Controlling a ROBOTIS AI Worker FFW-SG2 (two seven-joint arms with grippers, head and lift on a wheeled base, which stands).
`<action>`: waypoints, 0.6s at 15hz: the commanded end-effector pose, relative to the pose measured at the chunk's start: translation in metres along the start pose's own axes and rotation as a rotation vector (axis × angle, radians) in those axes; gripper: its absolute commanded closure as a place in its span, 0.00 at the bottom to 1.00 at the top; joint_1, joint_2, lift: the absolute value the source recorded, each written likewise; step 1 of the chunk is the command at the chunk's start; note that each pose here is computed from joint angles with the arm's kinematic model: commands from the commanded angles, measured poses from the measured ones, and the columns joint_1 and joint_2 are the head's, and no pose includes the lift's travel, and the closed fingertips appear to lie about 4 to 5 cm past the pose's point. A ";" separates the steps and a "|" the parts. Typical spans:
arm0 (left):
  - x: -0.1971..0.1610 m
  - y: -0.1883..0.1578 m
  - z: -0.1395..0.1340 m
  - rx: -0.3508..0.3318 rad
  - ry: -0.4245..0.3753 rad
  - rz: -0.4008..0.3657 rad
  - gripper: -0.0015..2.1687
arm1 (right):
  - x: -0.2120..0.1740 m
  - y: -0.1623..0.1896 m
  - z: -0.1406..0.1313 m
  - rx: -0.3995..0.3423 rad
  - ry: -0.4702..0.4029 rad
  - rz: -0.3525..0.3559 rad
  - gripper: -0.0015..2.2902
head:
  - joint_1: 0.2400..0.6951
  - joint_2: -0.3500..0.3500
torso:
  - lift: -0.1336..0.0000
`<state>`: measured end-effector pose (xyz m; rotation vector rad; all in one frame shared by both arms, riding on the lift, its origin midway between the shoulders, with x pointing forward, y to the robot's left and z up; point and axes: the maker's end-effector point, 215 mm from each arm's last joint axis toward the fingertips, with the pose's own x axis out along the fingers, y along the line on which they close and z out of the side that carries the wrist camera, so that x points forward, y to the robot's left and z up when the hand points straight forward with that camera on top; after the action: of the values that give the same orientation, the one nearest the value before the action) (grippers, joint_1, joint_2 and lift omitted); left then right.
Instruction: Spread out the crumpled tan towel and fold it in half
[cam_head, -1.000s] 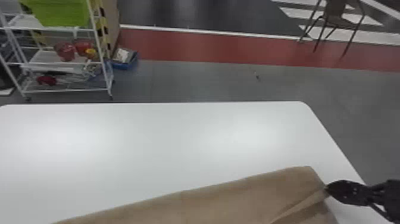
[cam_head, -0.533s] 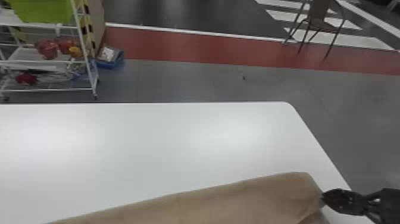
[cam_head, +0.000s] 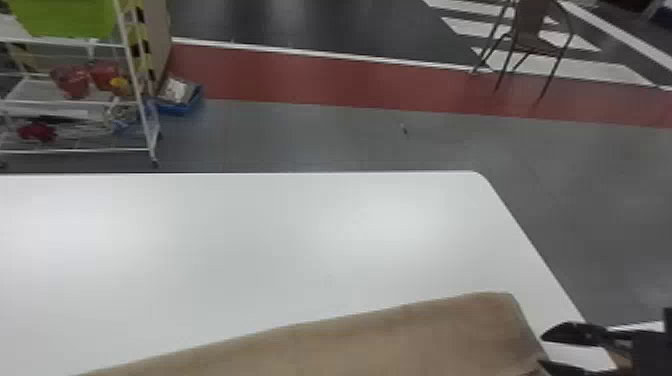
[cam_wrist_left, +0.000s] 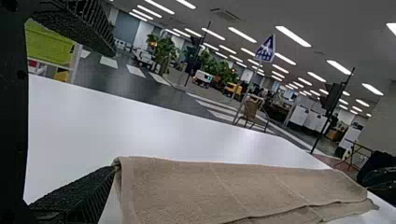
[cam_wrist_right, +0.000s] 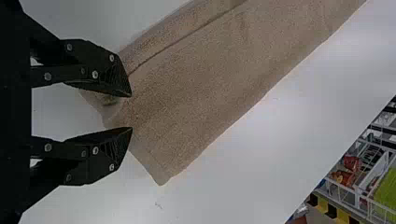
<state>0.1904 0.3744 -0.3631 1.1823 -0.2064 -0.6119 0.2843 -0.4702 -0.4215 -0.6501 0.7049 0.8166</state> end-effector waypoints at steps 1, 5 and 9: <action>-0.001 0.000 0.001 -0.003 0.001 0.009 0.01 | -0.012 -0.005 0.004 0.013 -0.026 -0.018 0.04 | 1.00 0.15 | 0.10; 0.009 0.007 0.004 0.003 -0.029 0.032 0.01 | -0.021 -0.028 -0.003 0.389 -0.116 -0.066 0.04 | 1.00 0.11 | 0.10; 0.031 0.015 0.006 0.013 -0.075 0.061 0.01 | -0.011 -0.047 0.016 0.651 -0.241 -0.091 0.04 | 1.00 0.06 | 0.10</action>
<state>0.2132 0.3616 -0.3501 1.1623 -0.2987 -0.5871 0.3156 -0.4954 -0.3975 -0.0455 0.6938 0.5267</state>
